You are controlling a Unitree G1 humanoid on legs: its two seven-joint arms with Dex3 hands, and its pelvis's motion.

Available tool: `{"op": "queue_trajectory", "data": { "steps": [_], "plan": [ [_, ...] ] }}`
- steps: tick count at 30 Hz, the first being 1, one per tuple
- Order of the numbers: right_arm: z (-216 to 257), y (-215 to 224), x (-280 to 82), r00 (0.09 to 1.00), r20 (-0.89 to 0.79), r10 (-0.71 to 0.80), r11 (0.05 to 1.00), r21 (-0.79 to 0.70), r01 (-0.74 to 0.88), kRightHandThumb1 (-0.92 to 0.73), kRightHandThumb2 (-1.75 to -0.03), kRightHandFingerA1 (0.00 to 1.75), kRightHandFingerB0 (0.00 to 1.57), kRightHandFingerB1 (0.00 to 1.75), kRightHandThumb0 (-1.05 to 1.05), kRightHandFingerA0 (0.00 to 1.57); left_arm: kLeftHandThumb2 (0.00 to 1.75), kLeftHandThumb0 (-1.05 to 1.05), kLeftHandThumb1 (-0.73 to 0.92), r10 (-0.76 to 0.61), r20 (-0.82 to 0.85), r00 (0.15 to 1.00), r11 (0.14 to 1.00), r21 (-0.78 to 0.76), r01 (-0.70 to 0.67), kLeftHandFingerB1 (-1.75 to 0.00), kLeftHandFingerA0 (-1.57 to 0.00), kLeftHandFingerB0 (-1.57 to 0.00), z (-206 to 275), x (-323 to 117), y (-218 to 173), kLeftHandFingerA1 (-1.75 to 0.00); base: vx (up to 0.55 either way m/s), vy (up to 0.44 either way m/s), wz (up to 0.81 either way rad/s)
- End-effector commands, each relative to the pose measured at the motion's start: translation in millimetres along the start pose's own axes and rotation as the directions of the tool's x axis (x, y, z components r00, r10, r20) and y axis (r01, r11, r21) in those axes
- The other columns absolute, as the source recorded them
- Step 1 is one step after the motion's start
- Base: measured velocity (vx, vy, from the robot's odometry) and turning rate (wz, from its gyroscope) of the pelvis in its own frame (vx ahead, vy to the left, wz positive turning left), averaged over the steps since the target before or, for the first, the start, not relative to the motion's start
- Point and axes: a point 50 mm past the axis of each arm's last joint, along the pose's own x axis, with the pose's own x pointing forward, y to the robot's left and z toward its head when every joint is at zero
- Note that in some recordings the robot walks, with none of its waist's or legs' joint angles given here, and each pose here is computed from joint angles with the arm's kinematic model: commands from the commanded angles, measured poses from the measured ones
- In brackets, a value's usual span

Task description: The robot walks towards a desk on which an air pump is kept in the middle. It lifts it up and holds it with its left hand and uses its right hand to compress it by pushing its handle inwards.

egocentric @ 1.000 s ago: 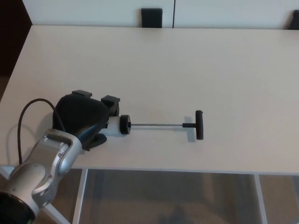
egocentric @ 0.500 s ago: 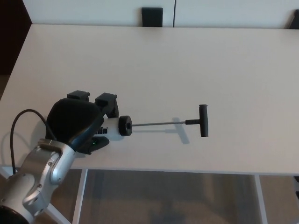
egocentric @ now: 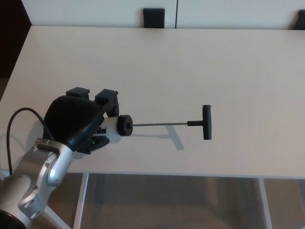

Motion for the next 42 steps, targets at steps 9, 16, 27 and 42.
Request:
{"op": "queue_trajectory", "data": {
  "steps": [9,16,27,42],
  "plan": [
    [101.7,-35.3,-161.4,0.841,0.427,0.333,0.942,-0.115,-0.315,-0.65,-1.03,0.56,0.24,0.47,-0.64,0.39,0.59,0.00,0.64,0.112,0.112,0.987,0.992,0.037,-0.117,-1.70,-0.67,-0.39,-10.5,-1.8,51.4,-1.75,0.00,0.000,0.00],
    [153.4,-49.6,-174.7,0.552,0.827,-0.110,0.994,0.087,0.068,-0.84,-0.65,0.35,0.29,0.32,-0.72,0.26,0.54,-0.01,0.67,0.107,0.129,0.986,0.992,0.052,-0.115,-1.55,-0.64,-0.43,-8.6,-3.6,56.7,-1.75,0.00,0.000,0.00],
    [230.6,-47.1,-118.3,0.247,0.918,-0.309,0.950,0.288,0.121,-0.67,-1.06,0.29,0.11,0.29,-0.79,0.02,0.52,-0.01,0.66,0.117,0.180,0.977,0.988,0.081,-0.133,-1.52,-0.65,-0.43,6.2,-0.9,71.7,-1.75,0.00,0.000,0.00],
    [298.5,-31.5,-46.8,0.244,0.890,-0.386,0.920,0.391,0.030,-0.77,-1.11,0.17,0.08,0.13,-0.89,0.08,0.49,0.01,0.63,0.117,0.188,0.975,0.986,0.095,-0.136,-1.43,-0.68,-0.52,11.0,4.9,78.7,-1.74,0.00,0.000,0.00]
  ]
}}
